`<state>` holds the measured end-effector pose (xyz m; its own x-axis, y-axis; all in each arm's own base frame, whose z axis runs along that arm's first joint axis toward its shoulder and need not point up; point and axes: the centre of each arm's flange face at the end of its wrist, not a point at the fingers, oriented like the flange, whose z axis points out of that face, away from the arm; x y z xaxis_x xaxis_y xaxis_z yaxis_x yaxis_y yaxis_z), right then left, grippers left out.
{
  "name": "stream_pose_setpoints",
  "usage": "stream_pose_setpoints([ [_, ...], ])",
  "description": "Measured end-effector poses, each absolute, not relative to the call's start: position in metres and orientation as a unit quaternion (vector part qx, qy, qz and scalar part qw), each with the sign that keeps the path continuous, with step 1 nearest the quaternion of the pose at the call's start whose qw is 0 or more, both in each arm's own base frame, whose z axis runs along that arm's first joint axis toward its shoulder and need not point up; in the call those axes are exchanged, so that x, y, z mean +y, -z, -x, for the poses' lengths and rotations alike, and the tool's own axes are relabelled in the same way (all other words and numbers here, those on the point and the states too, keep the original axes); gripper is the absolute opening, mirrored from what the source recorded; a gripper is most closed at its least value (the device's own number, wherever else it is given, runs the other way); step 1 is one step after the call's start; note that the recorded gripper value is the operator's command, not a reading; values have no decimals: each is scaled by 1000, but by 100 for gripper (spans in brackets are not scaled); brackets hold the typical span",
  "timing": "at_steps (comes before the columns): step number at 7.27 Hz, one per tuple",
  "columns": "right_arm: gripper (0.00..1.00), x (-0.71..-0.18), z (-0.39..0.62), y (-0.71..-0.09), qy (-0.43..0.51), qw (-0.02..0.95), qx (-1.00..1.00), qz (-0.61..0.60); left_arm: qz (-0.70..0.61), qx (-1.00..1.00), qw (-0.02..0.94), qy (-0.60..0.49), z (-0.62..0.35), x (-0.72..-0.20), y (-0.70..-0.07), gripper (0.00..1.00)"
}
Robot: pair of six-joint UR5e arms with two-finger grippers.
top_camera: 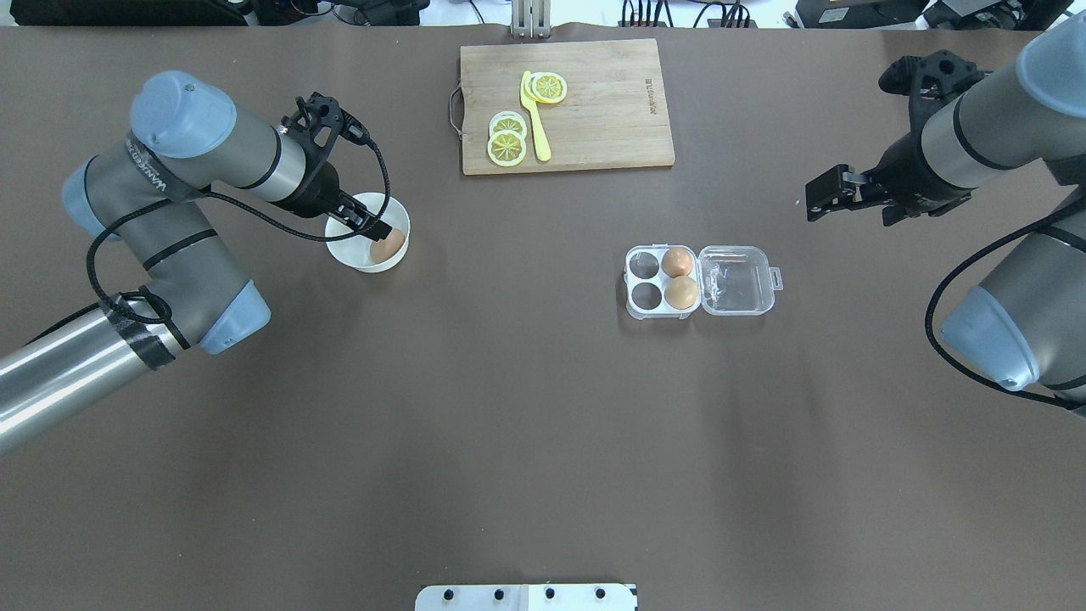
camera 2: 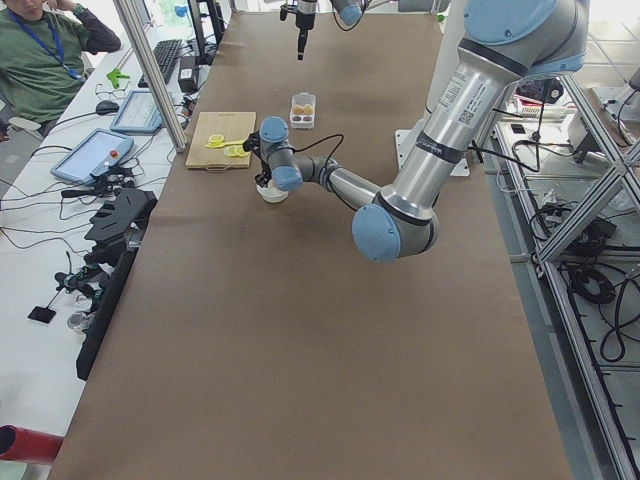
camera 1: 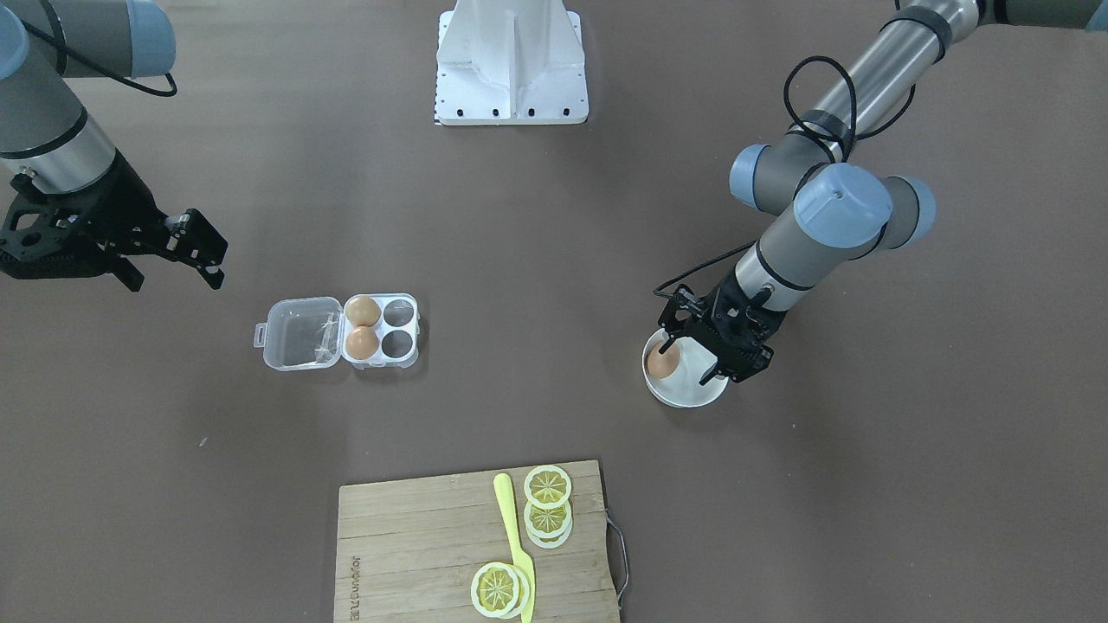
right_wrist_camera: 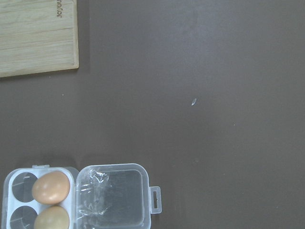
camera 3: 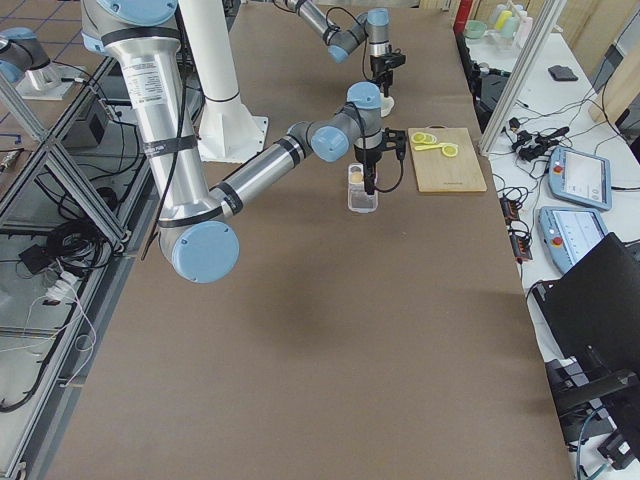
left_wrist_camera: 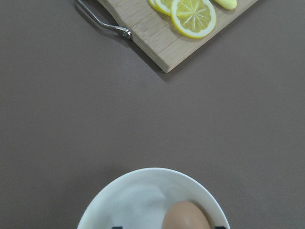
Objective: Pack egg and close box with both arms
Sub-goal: 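Lower the left gripper into the bowl and grasp the brown egg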
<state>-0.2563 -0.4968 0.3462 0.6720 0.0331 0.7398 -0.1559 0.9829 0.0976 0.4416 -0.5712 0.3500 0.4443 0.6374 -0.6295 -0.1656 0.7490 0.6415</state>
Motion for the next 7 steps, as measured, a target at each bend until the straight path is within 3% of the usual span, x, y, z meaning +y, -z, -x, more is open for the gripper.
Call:
stream_pose_setpoints([
  [7,99,-498,258,-349,-51,913,-398,-77,-245,458,819,-244,-467,-562,-356,67],
])
